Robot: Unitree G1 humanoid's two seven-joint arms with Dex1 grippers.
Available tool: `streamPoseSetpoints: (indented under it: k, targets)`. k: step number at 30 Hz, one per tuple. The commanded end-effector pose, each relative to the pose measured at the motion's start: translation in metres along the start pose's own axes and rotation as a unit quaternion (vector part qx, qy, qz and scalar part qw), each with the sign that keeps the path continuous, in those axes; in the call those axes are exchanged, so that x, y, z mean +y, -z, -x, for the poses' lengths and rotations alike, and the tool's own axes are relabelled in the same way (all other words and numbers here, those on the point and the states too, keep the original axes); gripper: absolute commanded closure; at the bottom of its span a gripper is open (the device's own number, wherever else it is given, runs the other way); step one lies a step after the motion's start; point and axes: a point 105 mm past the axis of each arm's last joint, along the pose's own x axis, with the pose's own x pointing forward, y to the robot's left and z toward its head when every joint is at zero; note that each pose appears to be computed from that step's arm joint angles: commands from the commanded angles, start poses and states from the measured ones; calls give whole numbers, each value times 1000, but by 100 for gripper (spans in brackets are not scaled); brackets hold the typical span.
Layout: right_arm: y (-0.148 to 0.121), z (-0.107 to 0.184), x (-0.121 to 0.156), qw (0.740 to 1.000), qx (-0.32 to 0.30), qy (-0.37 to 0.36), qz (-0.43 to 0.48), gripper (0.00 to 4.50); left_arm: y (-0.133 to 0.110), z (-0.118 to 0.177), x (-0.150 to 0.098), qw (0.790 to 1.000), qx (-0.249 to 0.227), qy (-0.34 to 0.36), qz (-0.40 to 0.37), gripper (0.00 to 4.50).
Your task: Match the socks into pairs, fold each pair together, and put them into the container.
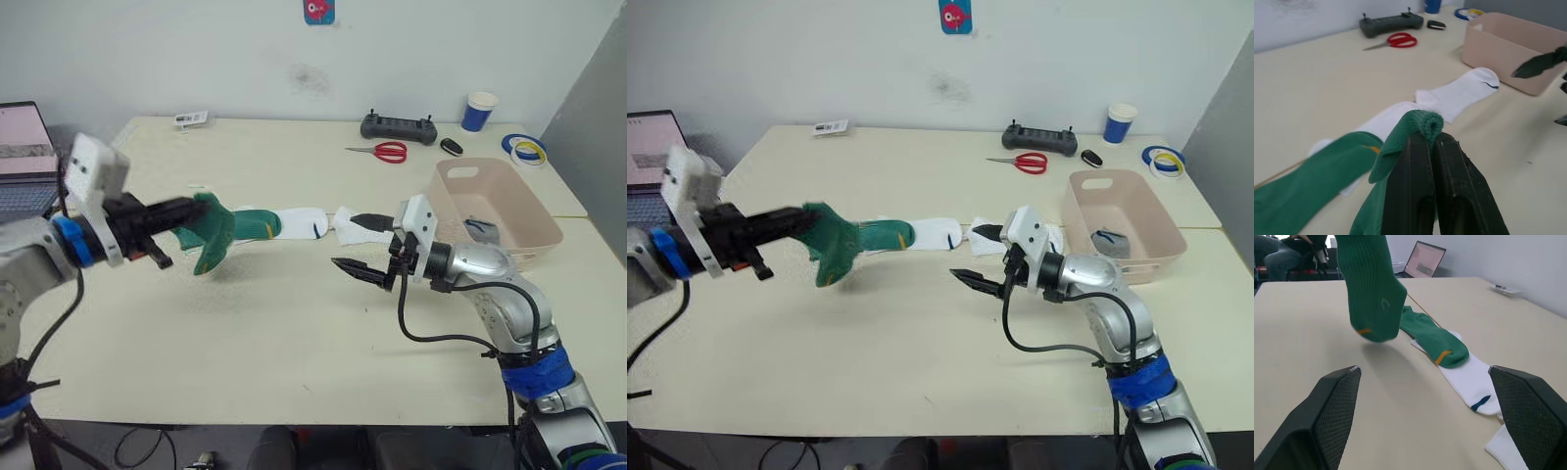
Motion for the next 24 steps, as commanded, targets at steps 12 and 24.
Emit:
streamPoseSetpoints:
  k: [12,24]
  targets:
    - [5,30,-17,998,37,47,30,0,73,-85,-83,996,22,83,15,379]
    - [26,55,-10,987,120,-31,101,0,50,-23,-22,993,44,52,-92,3]
